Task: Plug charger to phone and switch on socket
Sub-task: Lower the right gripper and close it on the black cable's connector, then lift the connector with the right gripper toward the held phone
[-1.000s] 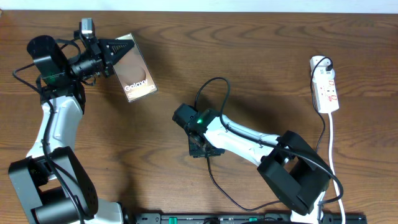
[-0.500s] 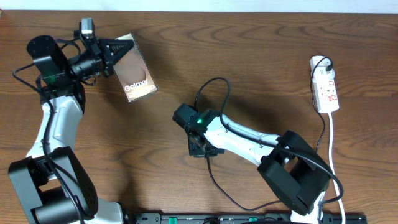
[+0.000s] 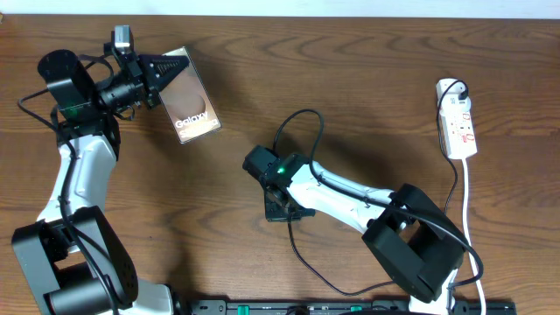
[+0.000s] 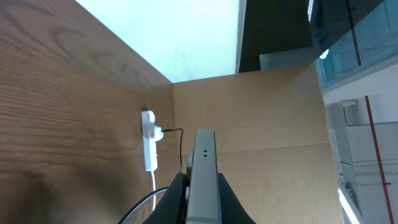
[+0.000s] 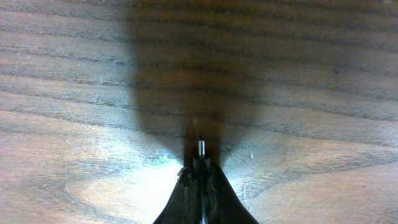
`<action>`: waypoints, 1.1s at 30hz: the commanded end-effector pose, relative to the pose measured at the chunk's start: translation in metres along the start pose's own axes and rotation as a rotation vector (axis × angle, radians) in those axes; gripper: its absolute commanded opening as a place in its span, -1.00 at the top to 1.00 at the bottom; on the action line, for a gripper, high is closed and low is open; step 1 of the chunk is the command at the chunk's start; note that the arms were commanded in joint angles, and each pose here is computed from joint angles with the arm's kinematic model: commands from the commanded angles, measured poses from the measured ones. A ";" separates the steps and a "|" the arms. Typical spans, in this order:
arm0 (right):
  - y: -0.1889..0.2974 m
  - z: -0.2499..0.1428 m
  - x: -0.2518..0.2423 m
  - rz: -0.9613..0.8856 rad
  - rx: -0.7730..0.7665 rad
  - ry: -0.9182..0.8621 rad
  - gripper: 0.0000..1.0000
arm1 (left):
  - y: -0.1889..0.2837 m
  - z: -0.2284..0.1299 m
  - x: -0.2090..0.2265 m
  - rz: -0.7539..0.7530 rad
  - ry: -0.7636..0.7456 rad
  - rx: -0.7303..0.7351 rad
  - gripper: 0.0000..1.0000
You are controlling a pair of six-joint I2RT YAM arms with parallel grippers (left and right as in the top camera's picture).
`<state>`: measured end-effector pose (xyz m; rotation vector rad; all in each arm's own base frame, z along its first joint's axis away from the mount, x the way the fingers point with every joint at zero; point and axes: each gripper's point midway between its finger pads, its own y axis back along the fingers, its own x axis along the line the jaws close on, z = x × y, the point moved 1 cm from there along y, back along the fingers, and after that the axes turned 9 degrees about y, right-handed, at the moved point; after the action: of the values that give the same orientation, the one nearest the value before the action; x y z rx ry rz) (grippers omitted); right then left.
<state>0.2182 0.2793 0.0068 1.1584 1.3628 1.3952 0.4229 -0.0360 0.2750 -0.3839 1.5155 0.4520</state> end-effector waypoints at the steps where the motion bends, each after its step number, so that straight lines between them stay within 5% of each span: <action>1: -0.014 -0.012 -0.003 -0.007 0.052 -0.002 0.98 | 0.002 -0.003 -0.016 -0.016 -0.065 0.014 0.85; 8: -0.009 -0.007 -0.001 0.104 0.111 0.016 0.98 | 0.002 -0.002 -0.016 -0.014 -0.065 0.007 0.85; 15: 0.014 0.022 -0.004 0.453 0.137 0.124 0.99 | 0.002 0.000 -0.016 -0.013 -0.065 -0.005 0.85; 25: 0.143 0.075 -0.003 1.420 -0.231 0.458 0.98 | 0.002 0.001 -0.016 -0.012 -0.070 -0.012 0.85; 33: 0.162 0.089 -0.011 1.487 -0.371 0.571 0.98 | 0.003 0.008 -0.034 -0.047 -0.222 -0.054 0.85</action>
<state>0.3214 0.2757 0.1535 1.6271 0.3647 2.8800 0.4285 -0.0329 0.2886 -0.3930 1.3724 0.4770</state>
